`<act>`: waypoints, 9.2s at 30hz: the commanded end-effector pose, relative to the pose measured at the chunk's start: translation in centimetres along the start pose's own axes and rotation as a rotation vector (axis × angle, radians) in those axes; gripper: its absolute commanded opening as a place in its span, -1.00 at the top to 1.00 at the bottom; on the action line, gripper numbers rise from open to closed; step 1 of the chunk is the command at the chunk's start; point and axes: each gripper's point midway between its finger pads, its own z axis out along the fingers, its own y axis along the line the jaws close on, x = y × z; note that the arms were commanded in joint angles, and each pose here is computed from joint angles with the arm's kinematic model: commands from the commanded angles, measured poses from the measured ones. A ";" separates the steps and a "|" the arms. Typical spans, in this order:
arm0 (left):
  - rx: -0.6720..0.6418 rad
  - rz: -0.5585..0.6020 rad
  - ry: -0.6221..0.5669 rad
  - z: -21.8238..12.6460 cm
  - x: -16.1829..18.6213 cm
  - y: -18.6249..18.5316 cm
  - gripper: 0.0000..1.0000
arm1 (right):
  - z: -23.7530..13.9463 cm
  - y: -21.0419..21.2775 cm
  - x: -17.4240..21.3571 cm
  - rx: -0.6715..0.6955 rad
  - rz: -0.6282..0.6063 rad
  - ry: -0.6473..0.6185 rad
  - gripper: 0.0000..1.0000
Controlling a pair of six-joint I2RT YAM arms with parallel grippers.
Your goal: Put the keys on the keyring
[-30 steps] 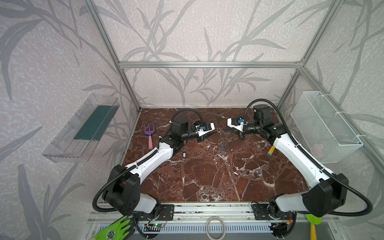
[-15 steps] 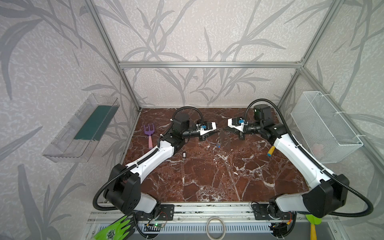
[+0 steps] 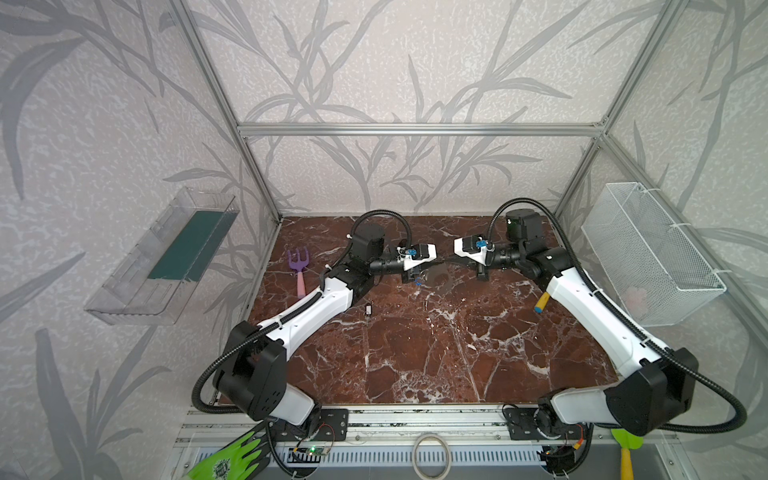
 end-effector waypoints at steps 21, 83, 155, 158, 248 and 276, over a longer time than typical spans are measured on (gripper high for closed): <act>-0.111 0.220 -0.090 -0.3 -2.2 1.1 1.00 | -3.4 -1.3 1.7 0.201 0.017 0.000 0.19; -0.042 0.208 -0.011 -0.3 -3.9 0.4 1.00 | -0.7 -0.2 0.4 0.113 -0.014 -0.062 1.00; 0.021 -0.089 0.221 -1.3 -3.4 1.5 1.00 | 0.3 -3.0 -2.0 0.312 -0.207 -0.058 0.53; 0.015 -0.083 0.222 -1.3 -3.5 1.6 1.00 | 0.7 -2.7 -1.6 0.295 -0.204 -0.048 0.56; -0.115 0.043 0.081 -2.4 -1.6 2.9 0.49 | 1.2 -2.4 -1.8 0.218 -0.104 -0.134 1.00; -0.085 0.090 0.192 -1.3 -0.5 2.5 0.82 | 1.6 -1.6 -2.5 0.187 -0.146 -0.128 1.00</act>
